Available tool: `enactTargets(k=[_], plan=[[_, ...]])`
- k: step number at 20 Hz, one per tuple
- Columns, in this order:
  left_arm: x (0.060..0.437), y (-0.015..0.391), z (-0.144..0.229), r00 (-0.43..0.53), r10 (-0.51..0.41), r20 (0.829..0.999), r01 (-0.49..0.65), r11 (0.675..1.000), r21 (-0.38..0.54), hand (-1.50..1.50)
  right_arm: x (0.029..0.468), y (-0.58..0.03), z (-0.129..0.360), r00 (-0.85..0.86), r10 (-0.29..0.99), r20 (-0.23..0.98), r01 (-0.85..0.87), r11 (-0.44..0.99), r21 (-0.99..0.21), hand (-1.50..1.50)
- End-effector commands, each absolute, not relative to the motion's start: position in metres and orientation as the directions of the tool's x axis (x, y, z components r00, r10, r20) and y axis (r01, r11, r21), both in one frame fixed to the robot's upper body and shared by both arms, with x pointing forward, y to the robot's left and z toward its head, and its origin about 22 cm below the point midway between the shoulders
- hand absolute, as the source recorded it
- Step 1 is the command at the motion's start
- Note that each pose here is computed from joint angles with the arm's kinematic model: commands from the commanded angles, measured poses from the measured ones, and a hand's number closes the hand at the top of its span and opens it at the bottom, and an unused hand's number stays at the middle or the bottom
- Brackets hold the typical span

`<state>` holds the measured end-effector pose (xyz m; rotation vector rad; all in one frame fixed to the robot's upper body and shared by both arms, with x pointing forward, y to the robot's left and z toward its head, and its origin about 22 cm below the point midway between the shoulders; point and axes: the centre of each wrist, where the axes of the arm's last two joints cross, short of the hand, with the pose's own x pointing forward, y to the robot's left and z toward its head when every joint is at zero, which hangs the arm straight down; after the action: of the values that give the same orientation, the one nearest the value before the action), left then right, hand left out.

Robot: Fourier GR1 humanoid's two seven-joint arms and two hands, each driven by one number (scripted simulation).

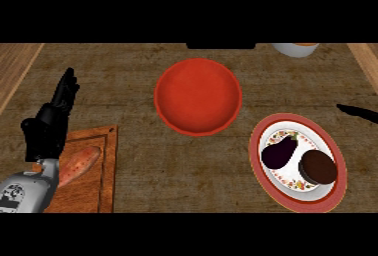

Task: Pick the cupcake from the plate and place it in the bowl

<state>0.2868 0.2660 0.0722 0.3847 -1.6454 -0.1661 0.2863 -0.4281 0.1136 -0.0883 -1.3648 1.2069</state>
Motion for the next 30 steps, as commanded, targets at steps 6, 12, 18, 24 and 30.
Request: enactTargets(k=[6,12,18,24,30], plan=[[0.29,0.266,0.081,-0.082,-0.344,0.935,-0.157,0.931,0.329,0.0,0.291,-0.38,0.083,-0.226,0.785,0.577,-0.704,0.278,-0.654,-1.5],[0.287,0.258,0.09,-0.072,-0.352,0.933,-0.146,0.929,0.339,0.0,0.297,-0.377,0.051,-0.204,0.849,0.488,-0.719,0.208,-0.663,-1.5],[0.282,0.252,0.064,-0.092,-0.357,0.93,-0.149,0.928,0.342,0.0,0.298,-0.378,0.028,-0.2,0.835,0.513,-0.708,0.239,-0.665,-1.5],[0.289,0.275,0.08,-0.068,-0.351,0.934,-0.153,0.929,0.338,0.0,0.305,-0.369,0.021,-0.201,0.832,0.517,-0.719,0.233,-0.655,-1.5],[0.284,0.272,0.072,-0.071,-0.367,0.928,-0.158,0.922,0.353,0.0,0.286,-0.358,-0.013,-0.259,0.833,0.489,-0.726,0.165,-0.667,1.5]])
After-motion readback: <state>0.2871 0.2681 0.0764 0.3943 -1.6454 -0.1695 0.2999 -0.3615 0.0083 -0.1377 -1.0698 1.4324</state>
